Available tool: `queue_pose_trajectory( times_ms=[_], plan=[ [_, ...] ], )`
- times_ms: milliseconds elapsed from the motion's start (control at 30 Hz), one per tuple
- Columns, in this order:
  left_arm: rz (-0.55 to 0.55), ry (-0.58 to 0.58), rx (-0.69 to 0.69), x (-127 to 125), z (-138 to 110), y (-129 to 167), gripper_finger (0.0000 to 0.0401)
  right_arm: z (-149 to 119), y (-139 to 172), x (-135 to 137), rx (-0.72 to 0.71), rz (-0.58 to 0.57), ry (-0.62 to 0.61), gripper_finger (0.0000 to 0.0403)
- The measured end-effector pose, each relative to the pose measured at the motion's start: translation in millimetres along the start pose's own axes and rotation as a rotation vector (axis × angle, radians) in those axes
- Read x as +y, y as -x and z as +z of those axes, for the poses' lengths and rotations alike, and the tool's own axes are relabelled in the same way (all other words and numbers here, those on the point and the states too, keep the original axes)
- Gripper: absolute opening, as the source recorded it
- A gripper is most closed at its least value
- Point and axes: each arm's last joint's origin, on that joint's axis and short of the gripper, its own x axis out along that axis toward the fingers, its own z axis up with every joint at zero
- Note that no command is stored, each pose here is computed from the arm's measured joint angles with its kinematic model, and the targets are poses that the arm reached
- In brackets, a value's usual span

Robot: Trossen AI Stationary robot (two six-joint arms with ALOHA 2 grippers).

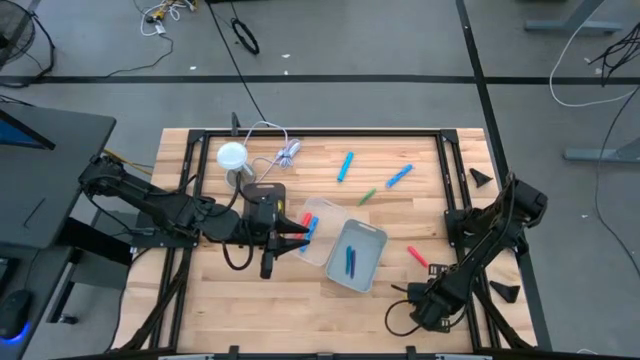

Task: Pick & Place Markers
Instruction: Put the yellow marker into the black bin

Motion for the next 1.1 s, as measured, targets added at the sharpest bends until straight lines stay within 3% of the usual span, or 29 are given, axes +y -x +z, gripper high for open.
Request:
queue_pose_trajectory(
  times_ms=[467, 933, 1100],
  plan=[
    [-0.062, 0.003, 0.024, -1.7, -0.9, 0.0, 0.013, -2.0, -4.4, -0.7, 0.033, -0.016, 0.047, 0.0153],
    [-0.057, -0.004, 0.041, -1.2, -2.7, 0.1, 0.013, -2.2, -5.4, -2.4, 0.027, -0.036, 0.02, 0.003],
    [-0.054, -0.007, 0.049, -0.9, -3.4, 0.1, 0.013, -2.0, -4.7, -1.7, 0.024, -0.033, 0.019, 0.0015]
  ],
)
